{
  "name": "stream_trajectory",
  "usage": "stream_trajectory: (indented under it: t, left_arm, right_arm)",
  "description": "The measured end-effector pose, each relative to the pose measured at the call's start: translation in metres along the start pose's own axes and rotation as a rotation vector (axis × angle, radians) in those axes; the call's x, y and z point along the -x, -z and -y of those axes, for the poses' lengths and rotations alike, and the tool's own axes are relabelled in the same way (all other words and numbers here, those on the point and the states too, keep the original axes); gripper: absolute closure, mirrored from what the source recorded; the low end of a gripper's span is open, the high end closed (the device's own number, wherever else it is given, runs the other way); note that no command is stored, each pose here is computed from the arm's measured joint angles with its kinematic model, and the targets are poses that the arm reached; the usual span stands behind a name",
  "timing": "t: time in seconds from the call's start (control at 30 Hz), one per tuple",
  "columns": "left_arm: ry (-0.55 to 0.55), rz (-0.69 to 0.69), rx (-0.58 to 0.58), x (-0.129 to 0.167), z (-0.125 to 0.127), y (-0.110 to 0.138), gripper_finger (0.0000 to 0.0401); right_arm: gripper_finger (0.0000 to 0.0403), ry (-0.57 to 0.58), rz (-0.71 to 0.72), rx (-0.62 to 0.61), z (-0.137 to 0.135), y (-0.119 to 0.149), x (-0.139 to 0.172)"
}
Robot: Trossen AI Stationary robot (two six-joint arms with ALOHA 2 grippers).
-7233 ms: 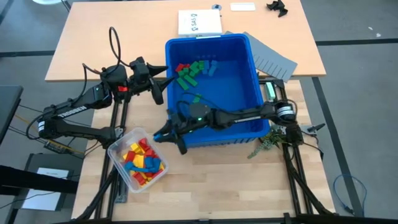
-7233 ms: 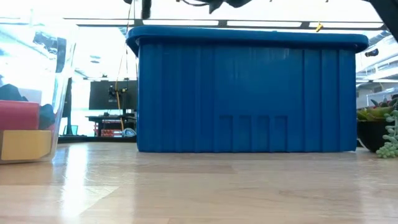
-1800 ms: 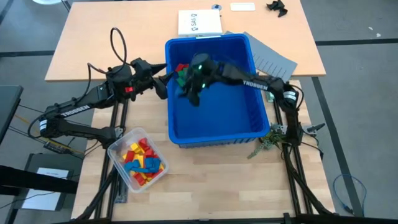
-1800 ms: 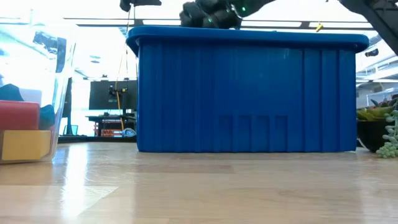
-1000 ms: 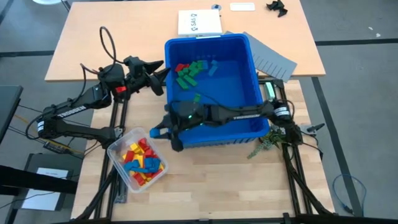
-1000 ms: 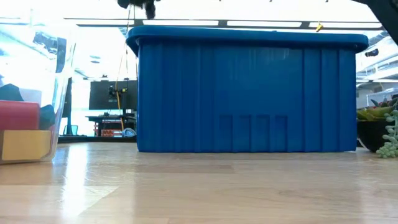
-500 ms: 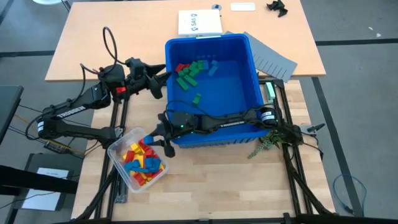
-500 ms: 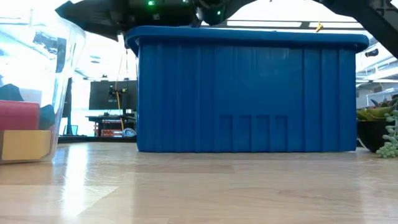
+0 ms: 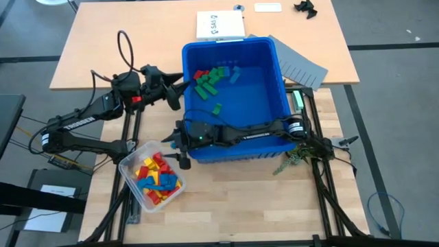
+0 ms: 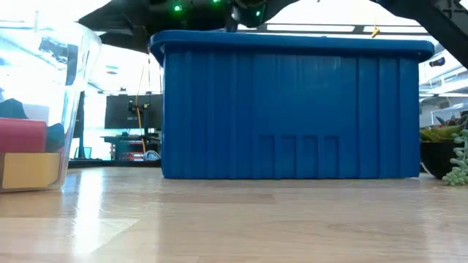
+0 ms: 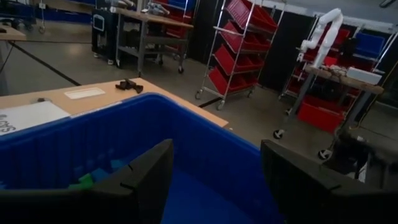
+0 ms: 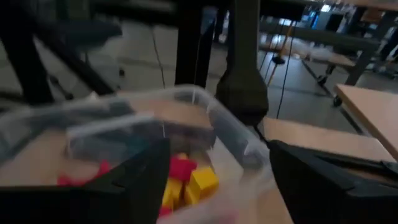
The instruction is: Sort Items/Unsort Items
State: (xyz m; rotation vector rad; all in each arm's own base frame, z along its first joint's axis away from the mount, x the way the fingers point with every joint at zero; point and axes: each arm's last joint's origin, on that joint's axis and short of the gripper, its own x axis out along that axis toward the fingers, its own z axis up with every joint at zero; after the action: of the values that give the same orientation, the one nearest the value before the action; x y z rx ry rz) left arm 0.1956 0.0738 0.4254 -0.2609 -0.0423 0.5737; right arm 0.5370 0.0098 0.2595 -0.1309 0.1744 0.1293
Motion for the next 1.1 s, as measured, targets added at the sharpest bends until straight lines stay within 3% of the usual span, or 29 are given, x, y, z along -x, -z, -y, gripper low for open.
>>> stream_trajectory:
  t: [0.2, 0.5, 0.67, 0.87, 0.97, 1.1]
  left_arm:
    - [0.0, 0.001, 0.0, 0.003, -0.001, -0.001, 0.0153]
    - [0.002, 0.01, -0.002, 0.007, -0.001, -0.003, 0.0153]
    - [0.001, 0.017, -0.003, 0.01, -0.001, -0.004, 0.0153]
    - [-0.009, -0.011, -0.045, 0.01, -0.002, -0.002, 0.0153]
    - [-0.067, -0.056, -0.094, 0.01, -0.005, 0.003, 0.0153]
    - [-0.241, -0.111, -0.141, 0.011, -0.012, 0.011, 0.0153]
  right_arm:
    - [0.0112, 0.05, -0.125, 0.083, 0.012, -0.031, 0.034]
    - [0.0132, 0.099, -0.307, 0.085, 0.04, -0.073, 0.102]
    - [0.0142, 0.109, -0.465, 0.083, 0.048, -0.082, 0.142]
    - [0.0152, 0.166, -0.546, 0.089, 0.06, -0.099, 0.188]
    - [0.0156, 0.2, -0.546, 0.076, 0.07, -0.105, 0.204]
    - [0.016, 0.246, -0.563, 0.052, 0.086, -0.107, 0.222]
